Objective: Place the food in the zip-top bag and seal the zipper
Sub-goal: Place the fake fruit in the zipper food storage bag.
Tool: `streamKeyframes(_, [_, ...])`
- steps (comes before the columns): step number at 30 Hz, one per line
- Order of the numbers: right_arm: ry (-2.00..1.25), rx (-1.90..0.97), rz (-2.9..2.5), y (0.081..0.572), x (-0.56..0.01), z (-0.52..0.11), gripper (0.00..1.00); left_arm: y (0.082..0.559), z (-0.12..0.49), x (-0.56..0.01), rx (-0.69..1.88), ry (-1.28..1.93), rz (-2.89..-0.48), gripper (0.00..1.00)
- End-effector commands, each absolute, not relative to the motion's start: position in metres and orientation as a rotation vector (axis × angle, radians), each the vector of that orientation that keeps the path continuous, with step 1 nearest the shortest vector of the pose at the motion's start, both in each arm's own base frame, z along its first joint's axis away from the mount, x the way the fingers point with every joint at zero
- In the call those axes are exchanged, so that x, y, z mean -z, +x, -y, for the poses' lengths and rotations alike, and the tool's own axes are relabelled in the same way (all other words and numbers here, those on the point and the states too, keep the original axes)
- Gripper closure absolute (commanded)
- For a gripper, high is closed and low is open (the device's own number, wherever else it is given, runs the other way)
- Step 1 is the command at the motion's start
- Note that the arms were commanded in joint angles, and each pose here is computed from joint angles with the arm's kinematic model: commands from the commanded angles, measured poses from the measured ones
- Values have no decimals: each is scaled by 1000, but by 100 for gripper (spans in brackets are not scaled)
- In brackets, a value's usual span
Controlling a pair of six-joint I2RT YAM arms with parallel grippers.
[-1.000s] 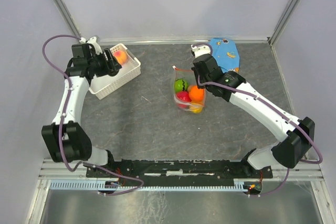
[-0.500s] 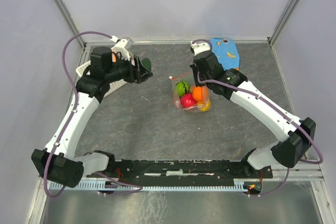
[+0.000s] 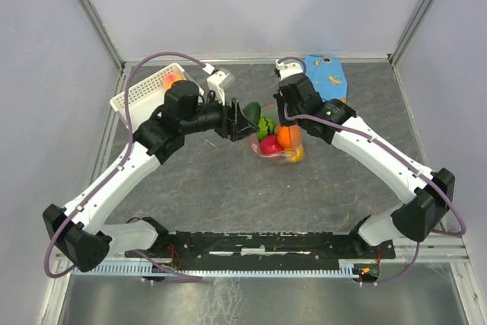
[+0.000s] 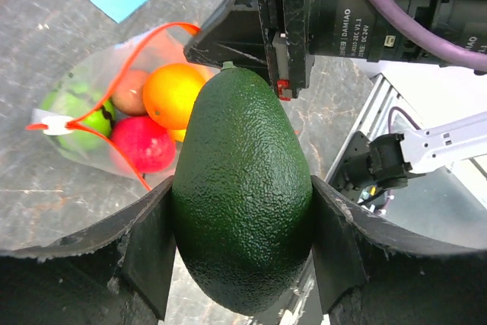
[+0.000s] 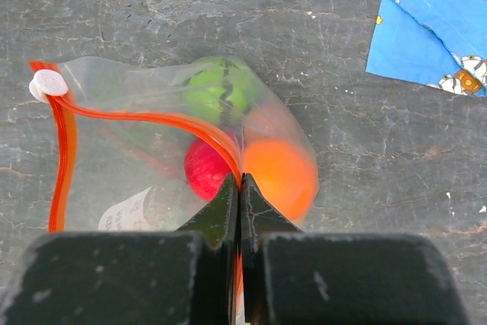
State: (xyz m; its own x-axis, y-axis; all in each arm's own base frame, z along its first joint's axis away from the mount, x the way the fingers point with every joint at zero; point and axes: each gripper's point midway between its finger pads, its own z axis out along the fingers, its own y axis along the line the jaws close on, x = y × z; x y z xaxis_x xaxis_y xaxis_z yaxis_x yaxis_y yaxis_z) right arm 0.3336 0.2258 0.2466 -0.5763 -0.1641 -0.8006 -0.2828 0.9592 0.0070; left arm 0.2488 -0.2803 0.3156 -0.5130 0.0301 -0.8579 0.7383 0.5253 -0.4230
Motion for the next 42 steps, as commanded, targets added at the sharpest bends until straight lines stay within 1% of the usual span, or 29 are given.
streamKeyframes(1, [-262,-254,-2130,344,-271,-240,98,258,294,-310,1084,447,-1973,68])
streamKeyframes(7, [-241,-274,-2133,344,-268,-242,99,257,312,-285,1139,281,-2116,70])
streamKeyframes(11, [-244,-277,-2132,344,-267,-243,98,257,328,-280,1167,225,-2164,72])
streamKeyframes(13, [-240,-280,-2130,345,-267,-243,98,262,332,-268,1135,147,-2222,77])
streamKeyframes(16, [-241,-286,-2130,345,-266,-244,98,273,324,-250,1034,22,-2297,77])
streamKeyframes(23, [-229,-306,-2124,340,-265,-242,98,299,312,-252,913,-146,-2248,61])
streamKeyframes(29, [-221,-320,-2116,338,-269,-242,98,311,326,-246,915,-157,-2274,53])
streamKeyframes(34, [-212,-334,-2120,337,-267,-243,98,319,322,-238,865,-210,-2272,46])
streamKeyframes(36, [-209,-336,-2121,337,-267,-243,98,325,317,-239,824,-228,-2252,41])
streamKeyframes(39, [-202,-341,-2119,337,-268,-244,98,331,306,-236,744,-252,-2236,32])
streamKeyframes(42, [-191,-347,-2116,338,-269,-244,98,333,303,-237,721,-249,-2231,25])
